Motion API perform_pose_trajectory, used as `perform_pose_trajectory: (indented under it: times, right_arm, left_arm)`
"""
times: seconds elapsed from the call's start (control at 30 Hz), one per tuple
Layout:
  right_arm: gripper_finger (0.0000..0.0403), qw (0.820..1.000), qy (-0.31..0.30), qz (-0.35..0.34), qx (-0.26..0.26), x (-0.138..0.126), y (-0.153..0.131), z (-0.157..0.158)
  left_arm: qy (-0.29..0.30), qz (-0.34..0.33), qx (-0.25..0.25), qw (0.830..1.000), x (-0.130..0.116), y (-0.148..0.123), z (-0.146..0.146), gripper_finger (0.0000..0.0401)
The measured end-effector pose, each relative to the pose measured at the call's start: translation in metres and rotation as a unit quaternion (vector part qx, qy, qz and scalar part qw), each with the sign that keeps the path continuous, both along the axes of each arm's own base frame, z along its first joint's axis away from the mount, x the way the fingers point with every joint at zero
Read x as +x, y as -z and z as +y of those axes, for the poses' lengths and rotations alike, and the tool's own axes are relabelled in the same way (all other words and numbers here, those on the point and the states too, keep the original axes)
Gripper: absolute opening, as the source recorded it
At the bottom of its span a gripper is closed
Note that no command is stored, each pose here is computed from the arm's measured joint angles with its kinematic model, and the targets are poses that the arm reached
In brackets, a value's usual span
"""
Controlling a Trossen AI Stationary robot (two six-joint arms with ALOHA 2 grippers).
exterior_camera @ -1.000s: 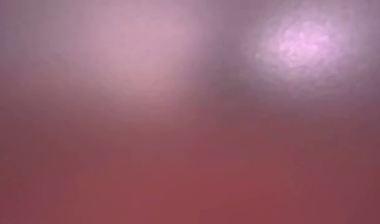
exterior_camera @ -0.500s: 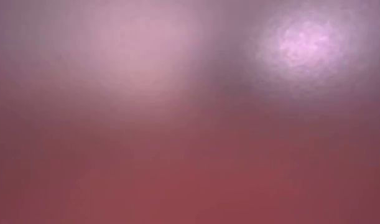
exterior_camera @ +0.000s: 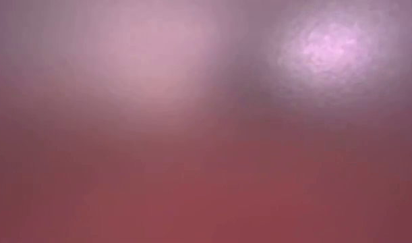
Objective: Pick & Place Food Item
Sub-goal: Put the red food coloring bottle into the transparent bin, then put the top left blue food coloring bottle into the transparent bin
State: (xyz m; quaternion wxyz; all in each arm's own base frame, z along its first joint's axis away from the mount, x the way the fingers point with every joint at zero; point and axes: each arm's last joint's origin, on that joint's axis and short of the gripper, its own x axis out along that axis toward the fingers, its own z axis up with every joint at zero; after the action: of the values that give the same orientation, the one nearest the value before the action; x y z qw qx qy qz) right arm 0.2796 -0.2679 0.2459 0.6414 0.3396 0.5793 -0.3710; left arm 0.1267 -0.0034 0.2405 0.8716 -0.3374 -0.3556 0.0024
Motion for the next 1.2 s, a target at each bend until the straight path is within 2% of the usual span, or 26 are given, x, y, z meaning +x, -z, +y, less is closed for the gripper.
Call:
perform_pose_trajectory:
  times: [0.17, 0.4, 0.7, 0.83, 0.93, 1.07, 1.2]
  right_arm:
    - [0.0150, 1.000, 0.002, 0.001, 0.001, -0.002, 0.000, -0.002]
    - [0.0146, 1.000, -0.002, -0.001, -0.001, -0.002, -0.002, -0.001]
    - [0.0139, 0.998, -0.010, -0.050, -0.048, -0.012, -0.047, 0.019]
    - [0.0142, 0.992, -0.050, -0.104, -0.046, -0.004, -0.073, 0.050]
    - [0.0143, 0.981, -0.113, -0.149, -0.041, 0.010, -0.090, 0.088]
    - [0.0140, 0.954, -0.208, -0.206, -0.059, 0.037, -0.107, 0.146]
    - [0.0137, 0.926, -0.245, -0.278, -0.068, 0.064, -0.114, 0.192]
  left_arm:
    - [0.000, 0.000, 0.000, 1.000, 0.000, 0.000, 0.000, 0.0076]
    - [0.000, -0.001, 0.000, 1.000, 0.000, 0.000, 0.000, 0.0076]
    - [0.002, -0.001, -0.002, 1.000, 0.000, 0.000, 0.000, 0.0076]
    - [0.003, -0.001, -0.001, 1.000, 0.000, 0.000, 0.000, 0.0076]
    - [0.004, -0.001, -0.001, 1.000, 0.000, 0.000, 0.000, 0.0076]
    - [0.013, -0.003, 0.000, 1.000, 0.000, 0.000, -0.001, 0.0076]
    - [0.018, -0.005, -0.003, 1.000, 0.000, 0.000, -0.001, 0.0076]
